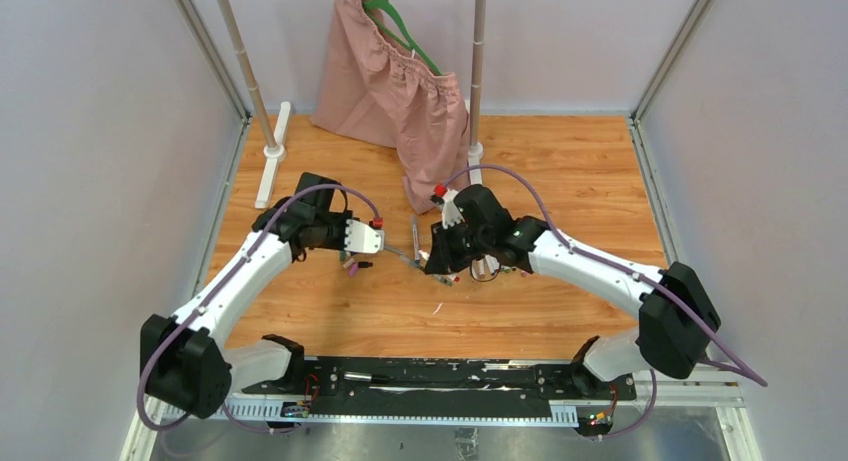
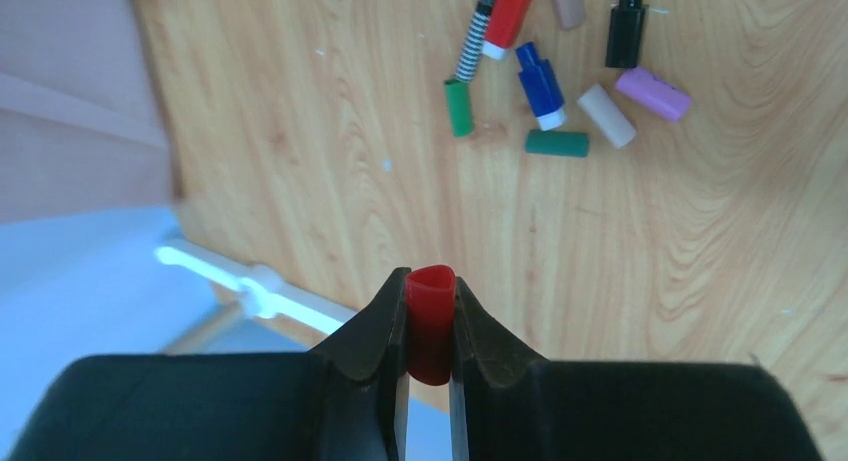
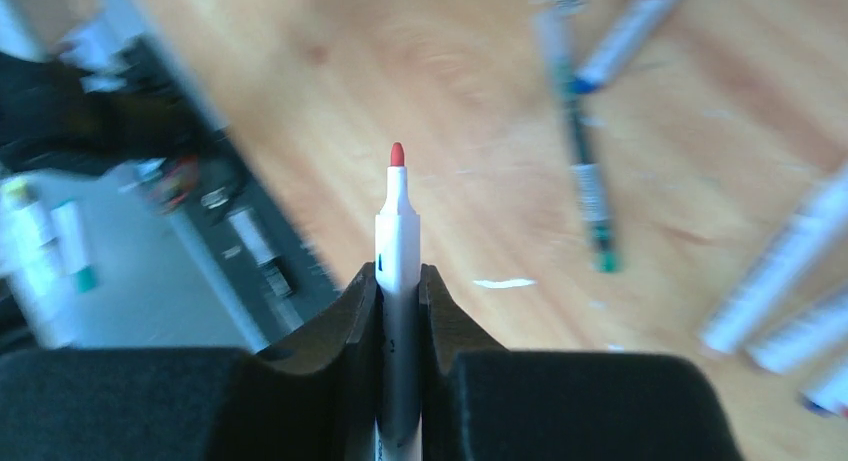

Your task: Open the pen caps

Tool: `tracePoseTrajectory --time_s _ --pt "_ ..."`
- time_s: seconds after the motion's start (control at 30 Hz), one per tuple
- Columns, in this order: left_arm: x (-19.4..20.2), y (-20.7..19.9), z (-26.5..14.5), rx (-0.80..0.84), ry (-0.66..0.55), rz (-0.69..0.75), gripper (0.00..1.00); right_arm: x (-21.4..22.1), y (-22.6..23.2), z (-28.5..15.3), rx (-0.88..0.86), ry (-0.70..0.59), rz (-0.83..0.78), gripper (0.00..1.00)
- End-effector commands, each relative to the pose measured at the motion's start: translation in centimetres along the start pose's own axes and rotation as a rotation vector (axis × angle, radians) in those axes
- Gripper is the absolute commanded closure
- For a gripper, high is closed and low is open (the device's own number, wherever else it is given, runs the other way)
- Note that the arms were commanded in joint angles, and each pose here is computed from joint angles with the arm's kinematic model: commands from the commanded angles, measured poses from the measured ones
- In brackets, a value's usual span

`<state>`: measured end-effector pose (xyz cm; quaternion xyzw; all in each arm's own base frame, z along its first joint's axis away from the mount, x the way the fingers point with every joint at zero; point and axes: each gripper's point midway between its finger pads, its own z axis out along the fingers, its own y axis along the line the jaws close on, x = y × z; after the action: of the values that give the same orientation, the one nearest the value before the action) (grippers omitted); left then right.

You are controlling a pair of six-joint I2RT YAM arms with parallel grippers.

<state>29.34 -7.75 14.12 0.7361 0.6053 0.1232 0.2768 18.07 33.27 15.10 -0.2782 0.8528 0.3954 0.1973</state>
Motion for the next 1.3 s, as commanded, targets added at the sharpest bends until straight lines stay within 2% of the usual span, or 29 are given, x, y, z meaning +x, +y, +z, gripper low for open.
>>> tracePoseTrajectory --time_s 0.0,0.13,0.23,0.4,0.57,0.73,0.9,1.13,1.27 --pt "1.0 -2.2 1.7 0.117 -0.015 -0.224 1.0 -0.8 -9.8 -1.8 0.5 -0.121 -0.047 1.0" --pt "2.6 -5.3 3.4 0.218 -0.011 -0.366 1.0 -1.5 -13.3 -1.3 0.657 -0.165 -0.054 0.95" --pt "4.0 -6.7 4.3 0.226 0.012 -0.439 1.0 -1.6 -15.0 -0.5 0.723 -0.159 -0.055 0.89" --pt "4.8 -8.3 5.4 0.256 0.024 -0.501 1.0 -1.3 -16.3 1.4 0.736 -0.142 -0.053 0.84" --pt "5.0 -9.9 6.2 0.291 0.036 -0.528 1.0 -0.3 -17.2 2.8 0.738 -0.121 -0.035 0.73" --pt "4.9 -11.0 6.8 0.324 0.034 -0.55 0.92 0.6 -17.9 3.2 0.746 -0.098 -0.029 0.69" --pt "4.6 -11.4 7.1 0.343 0.025 -0.58 0.79 1.1 -18.4 2.9 0.762 -0.089 -0.024 0.68" --pt "4.1 -11.3 7.0 0.345 0.007 -0.607 0.68 1.0 -19.1 0.3 0.866 -0.112 -0.037 0.75" --pt "3.6 -10.8 6.3 0.35 -0.01 -0.623 0.59 -0.4 -18.2 -0.6 0.854 -0.145 -0.06 0.75"
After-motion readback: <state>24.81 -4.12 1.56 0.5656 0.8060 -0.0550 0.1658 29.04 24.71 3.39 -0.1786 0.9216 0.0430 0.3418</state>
